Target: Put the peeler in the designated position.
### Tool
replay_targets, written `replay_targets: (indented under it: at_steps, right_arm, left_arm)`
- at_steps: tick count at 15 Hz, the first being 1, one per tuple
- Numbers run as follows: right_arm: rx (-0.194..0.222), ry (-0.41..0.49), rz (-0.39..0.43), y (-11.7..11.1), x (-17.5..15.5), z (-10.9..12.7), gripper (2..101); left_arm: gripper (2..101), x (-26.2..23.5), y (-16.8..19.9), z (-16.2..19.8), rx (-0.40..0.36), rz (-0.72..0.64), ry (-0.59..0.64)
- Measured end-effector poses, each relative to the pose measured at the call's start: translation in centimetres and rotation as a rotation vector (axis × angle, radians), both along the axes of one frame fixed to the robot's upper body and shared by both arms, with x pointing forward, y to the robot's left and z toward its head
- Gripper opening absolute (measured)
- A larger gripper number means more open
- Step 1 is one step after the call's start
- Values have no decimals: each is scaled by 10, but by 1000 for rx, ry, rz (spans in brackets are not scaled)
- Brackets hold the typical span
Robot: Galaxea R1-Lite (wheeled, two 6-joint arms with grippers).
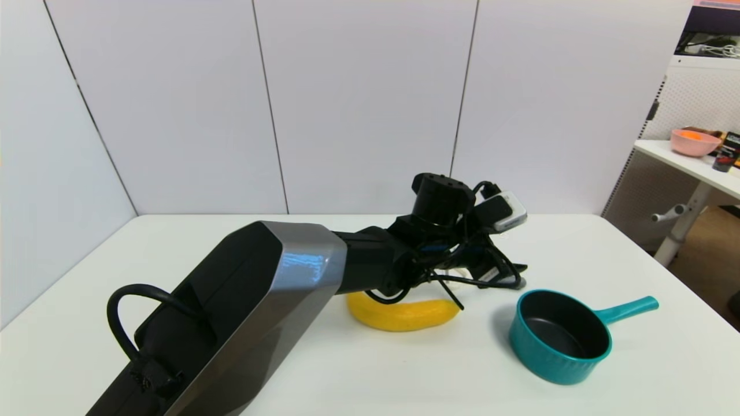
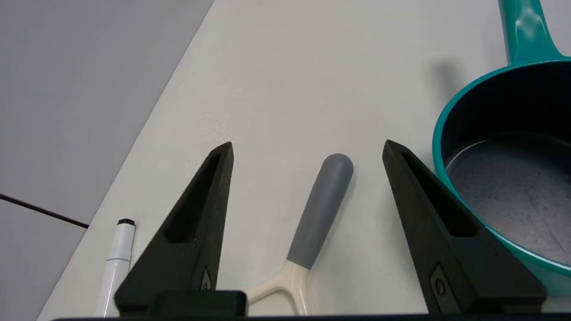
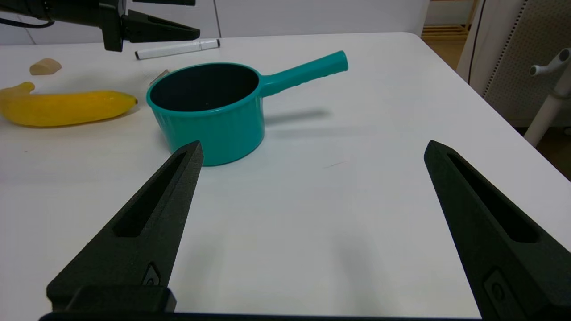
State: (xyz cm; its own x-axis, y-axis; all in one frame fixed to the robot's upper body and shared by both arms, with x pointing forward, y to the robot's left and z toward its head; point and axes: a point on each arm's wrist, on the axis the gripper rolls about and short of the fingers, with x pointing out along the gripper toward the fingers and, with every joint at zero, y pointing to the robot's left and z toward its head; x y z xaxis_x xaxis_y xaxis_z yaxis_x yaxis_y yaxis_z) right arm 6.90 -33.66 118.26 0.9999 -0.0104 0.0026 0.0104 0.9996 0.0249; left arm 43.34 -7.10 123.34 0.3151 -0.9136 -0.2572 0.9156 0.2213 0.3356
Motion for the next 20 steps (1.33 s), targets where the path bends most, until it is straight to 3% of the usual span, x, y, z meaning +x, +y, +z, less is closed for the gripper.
replay_targets:
  at_steps: [5, 10, 14, 17, 20]
  right_arm:
    - [0, 0, 0, 0, 0, 0, 980]
    - [-1, 0, 0, 0, 0, 0, 980]
    - [0, 0, 0, 0, 0, 0, 980]
    - [0, 0, 0, 0, 0, 0, 980]
    - [0, 0, 0, 0, 0, 0, 980]
  left_arm:
    - [825, 12, 30, 30, 45, 47, -39]
    - [895, -16, 108, 96, 285, 178, 48]
    - [929, -75, 196, 117, 460, 357, 160]
    - [945, -137, 269, 117, 465, 502, 217]
    - [956, -201, 330, 103, 371, 645, 212]
